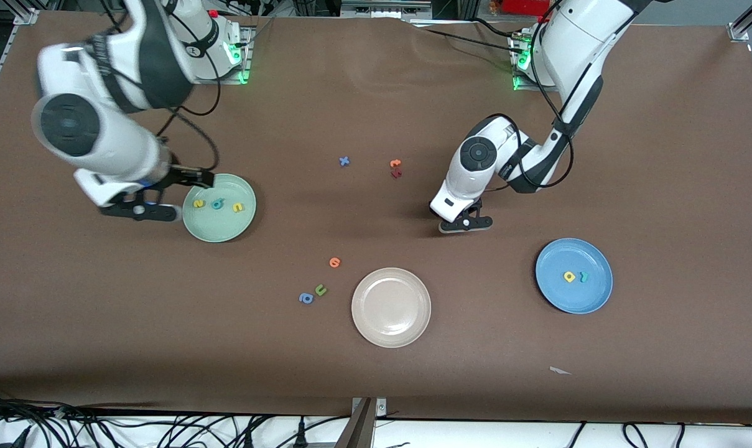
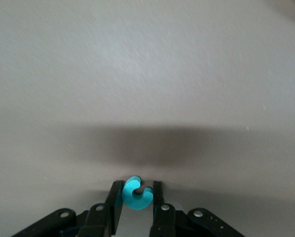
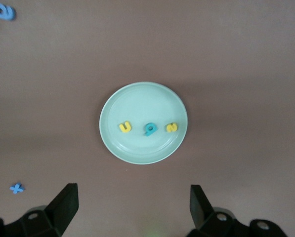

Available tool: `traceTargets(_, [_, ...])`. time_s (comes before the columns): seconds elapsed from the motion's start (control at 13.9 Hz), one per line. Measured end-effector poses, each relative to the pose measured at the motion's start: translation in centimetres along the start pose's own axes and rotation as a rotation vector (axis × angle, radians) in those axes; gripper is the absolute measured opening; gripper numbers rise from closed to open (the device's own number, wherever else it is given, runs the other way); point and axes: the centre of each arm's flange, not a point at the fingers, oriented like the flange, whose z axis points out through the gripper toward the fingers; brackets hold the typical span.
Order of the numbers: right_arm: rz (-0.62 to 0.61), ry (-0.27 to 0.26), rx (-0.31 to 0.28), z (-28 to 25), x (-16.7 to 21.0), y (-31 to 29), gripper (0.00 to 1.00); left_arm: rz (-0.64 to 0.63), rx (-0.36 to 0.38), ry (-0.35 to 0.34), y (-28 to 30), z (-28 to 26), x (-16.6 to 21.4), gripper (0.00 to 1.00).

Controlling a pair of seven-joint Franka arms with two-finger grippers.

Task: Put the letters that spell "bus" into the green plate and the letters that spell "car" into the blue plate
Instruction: 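Drop the teal c on the blue plate while the right gripper returns to rest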

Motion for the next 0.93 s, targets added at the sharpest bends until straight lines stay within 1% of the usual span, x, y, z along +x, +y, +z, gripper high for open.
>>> traceTargets(0.07, [-0.023,0.006,0.036,-0.8,0.6,2.3,1.00,0.003,0.018,-0.003,-0.8,-0.8,1.4,0.29])
traceTargets(0.14, [-0.039,0.017,0.058,-1.5,1.0,4.5,1.00,0.010,0.040,-0.010,-2.0,-2.0,3.2,0.29])
traceTargets(0.29, [-0.044,0.031,0.066,-3.4,0.6,7.1,1.00,0.045,0.079,-0.028,-5.5,-4.8,7.5,0.29])
traceTargets(0.36, [-0.038,0.047,0.071,-4.7,-0.1,7.7,1.00,0.068,0.091,-0.036,-7.6,-6.2,9.4,0.29])
traceTargets(0.58, [-0.017,0.122,0.097,-9.0,-2.7,10.2,1.00,0.127,0.094,-0.040,-14.8,-8.3,14.0,0.29])
traceTargets(0.65, [-0.007,0.139,0.105,-10.0,-3.9,11.2,1.00,0.149,0.091,-0.040,-17.3,-8.5,15.1,0.29])
traceTargets(0.72, [0.000,0.138,0.109,-10.3,-5.1,11.8,1.00,0.168,0.089,-0.044,-19.7,-8.4,15.9,0.29])
traceTargets(0.79, [0.007,0.136,0.110,-10.1,-6.1,12.3,1.00,0.181,0.086,-0.053,-21.9,-8.0,16.5,0.31])
traceTargets(0.86, [0.015,0.147,0.112,-10.1,-6.7,12.8,1.00,0.191,0.082,-0.065,-23.8,-7.4,16.9,0.32])
traceTargets(0.93, [0.027,0.157,0.113,-10.0,-7.2,13.5,1.00,0.192,0.077,-0.073,-25.2,-6.8,17.2,0.40])
